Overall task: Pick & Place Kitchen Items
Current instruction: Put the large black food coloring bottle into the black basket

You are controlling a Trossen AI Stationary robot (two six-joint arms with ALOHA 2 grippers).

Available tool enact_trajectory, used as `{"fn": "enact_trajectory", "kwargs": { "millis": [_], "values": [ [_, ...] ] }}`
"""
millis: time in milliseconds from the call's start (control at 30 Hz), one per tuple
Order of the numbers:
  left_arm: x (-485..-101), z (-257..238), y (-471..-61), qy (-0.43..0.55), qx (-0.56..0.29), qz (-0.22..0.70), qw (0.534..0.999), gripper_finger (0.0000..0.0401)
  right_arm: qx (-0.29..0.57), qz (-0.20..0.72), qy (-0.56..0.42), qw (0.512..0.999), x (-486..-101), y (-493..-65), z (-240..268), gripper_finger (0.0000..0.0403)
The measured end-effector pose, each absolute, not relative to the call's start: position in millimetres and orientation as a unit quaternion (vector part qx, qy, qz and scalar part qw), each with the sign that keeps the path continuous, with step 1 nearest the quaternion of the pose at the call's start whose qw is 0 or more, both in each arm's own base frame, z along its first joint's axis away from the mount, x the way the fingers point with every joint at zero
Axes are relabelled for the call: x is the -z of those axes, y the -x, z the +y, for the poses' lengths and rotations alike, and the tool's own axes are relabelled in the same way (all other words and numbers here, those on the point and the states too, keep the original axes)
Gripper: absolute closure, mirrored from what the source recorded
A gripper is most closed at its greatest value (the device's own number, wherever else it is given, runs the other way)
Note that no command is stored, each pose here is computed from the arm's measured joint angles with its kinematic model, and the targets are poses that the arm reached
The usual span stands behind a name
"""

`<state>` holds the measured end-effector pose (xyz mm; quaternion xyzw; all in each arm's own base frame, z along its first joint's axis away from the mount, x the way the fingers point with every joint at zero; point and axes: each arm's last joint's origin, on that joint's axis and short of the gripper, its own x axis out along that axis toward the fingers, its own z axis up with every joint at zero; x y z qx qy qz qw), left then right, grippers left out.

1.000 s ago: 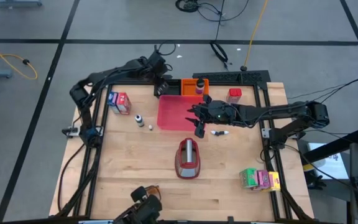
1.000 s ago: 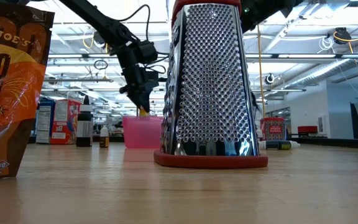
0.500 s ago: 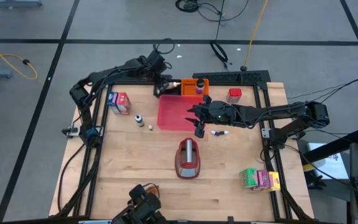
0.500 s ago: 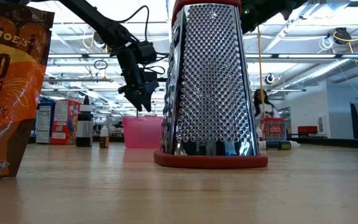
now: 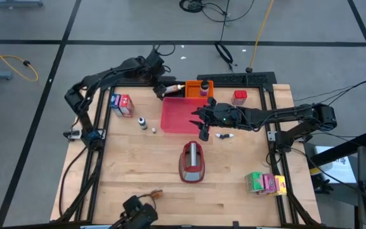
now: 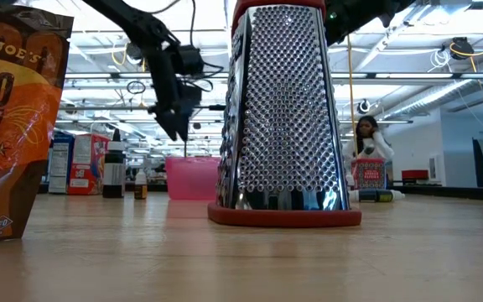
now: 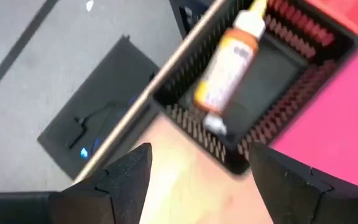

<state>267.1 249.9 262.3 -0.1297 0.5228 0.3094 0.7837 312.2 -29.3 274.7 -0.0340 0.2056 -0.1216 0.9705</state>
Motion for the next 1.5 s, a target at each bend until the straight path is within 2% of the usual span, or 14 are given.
{"fn": "enact_trajectory", "kwargs": {
  "millis": [267, 500, 800, 967, 1500],
  "values": [
    [-297.3, 203.7, -249.0, 0.134, -0.272, 0.559, 0.772, 0.0130, 0.122, 0.205, 0.033, 0.970, -274.8, -312.2, -29.3, 0.0248],
    [-303.3, 156.7, -244.9, 0.123, -0.223, 0.578, 0.775, 0.0130, 0.122, 0.206, 0.033, 0.970, -274.7, -312.2, -29.3, 0.0248],
    [-284.6, 104.6, -223.5, 0.129, -0.203, 0.589, 0.771, 0.0130, 0.122, 0.206, 0.033, 0.970, -274.7, -312.2, -29.3, 0.0248],
    [-274.6, 85.8, -211.0, 0.127, -0.221, 0.586, 0.769, 0.0130, 0.122, 0.205, 0.033, 0.971, -274.8, -312.2, -29.3, 0.0248],
    [-228.3, 70.1, -204.2, 0.128, -0.239, 0.556, 0.786, 0.0130, 0.122, 0.205, 0.033, 0.971, -274.8, -312.2, -29.3, 0.0248]
  ]
}}
